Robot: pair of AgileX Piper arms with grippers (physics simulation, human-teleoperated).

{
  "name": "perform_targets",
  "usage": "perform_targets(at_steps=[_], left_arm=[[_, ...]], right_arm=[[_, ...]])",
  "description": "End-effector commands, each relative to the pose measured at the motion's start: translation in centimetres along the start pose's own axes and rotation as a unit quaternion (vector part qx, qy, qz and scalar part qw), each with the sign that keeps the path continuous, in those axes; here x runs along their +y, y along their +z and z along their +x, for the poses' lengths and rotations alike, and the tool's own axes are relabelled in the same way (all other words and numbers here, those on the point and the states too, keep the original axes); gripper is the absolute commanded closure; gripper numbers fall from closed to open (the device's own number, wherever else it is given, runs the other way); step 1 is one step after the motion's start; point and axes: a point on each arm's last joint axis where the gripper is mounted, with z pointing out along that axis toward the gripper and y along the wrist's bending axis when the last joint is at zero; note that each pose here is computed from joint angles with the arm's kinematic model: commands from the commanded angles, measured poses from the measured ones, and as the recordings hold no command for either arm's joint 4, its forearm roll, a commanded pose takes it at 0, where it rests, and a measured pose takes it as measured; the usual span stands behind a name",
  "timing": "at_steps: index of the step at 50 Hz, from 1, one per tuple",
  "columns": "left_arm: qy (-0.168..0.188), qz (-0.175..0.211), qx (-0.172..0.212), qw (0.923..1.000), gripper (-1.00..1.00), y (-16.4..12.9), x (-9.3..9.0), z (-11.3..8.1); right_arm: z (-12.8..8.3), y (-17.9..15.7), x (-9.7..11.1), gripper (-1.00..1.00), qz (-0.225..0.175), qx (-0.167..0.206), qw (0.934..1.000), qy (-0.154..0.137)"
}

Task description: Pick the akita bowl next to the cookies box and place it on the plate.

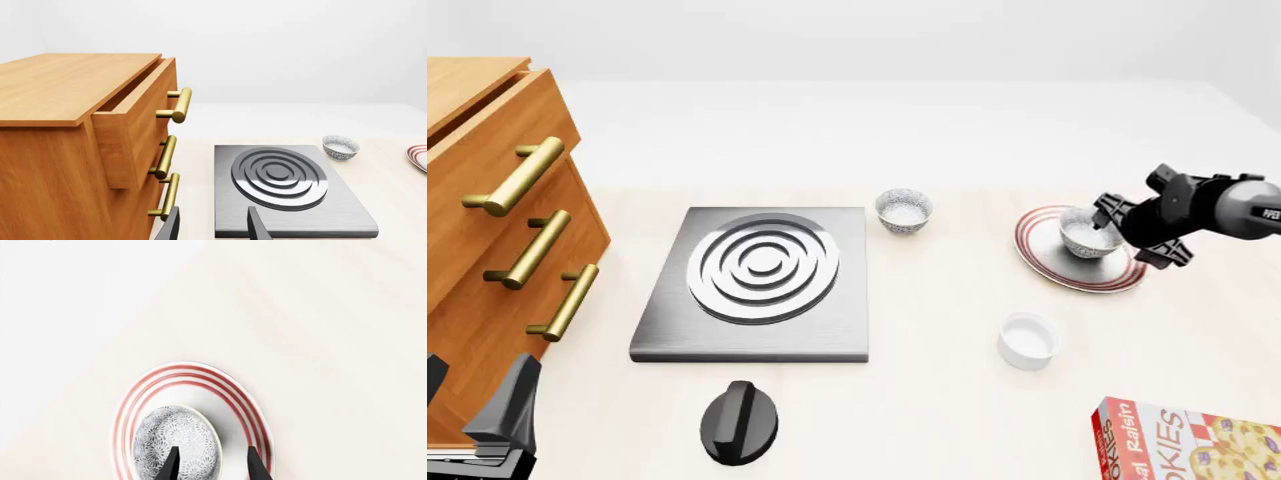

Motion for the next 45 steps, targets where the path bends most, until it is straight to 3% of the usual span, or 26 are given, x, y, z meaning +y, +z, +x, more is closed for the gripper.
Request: perform_targets(at_steps=[1, 15, 17, 21, 28, 38, 45], left_arm=[[0.0, 0.0, 0.0, 1.0, -1.0, 0.0, 0.0, 0.0], [0.0, 0.0, 0.0, 1.0, -1.0, 0.0, 0.0, 0.0], [0.0, 0.0, 0.0, 1.0, -1.0, 0.0, 0.0, 0.0], [0.0, 0.0, 0.0, 1.0, -1.0, 0.0, 0.0, 0.0], [0.0, 0.0, 0.0, 1.0, -1.0, 0.0, 0.0, 0.0], [0.0, 0.0, 0.0, 1.0, -1.0, 0.0, 0.0, 0.0], [0.0, 0.0, 0.0, 1.0, -1.0, 0.0, 0.0, 0.0]], right_arm=[[0.0, -1.6, 0.1, -1.0, -0.005, -0.008, 0.9999, -0.007], [1.2, -4.7, 0.1, -1.0, -0.012, -0.01, 0.9996, -0.024], [0.4, -5.0, -0.8, -1.0, -0.001, -0.009, 0.9989, -0.045], [1.3, -5.8, -0.4, -1.0, -0.009, -0.01, 0.999, -0.042], [2.1, -7.5, 0.2, -1.0, -0.017, -0.011, 0.9964, -0.082], [4.1, -9.5, 0.9, -1.0, -0.037, -0.018, 0.9942, -0.099], [4.8, -12.1, 1.2, -1.0, -0.048, -0.027, 0.989, -0.137]])
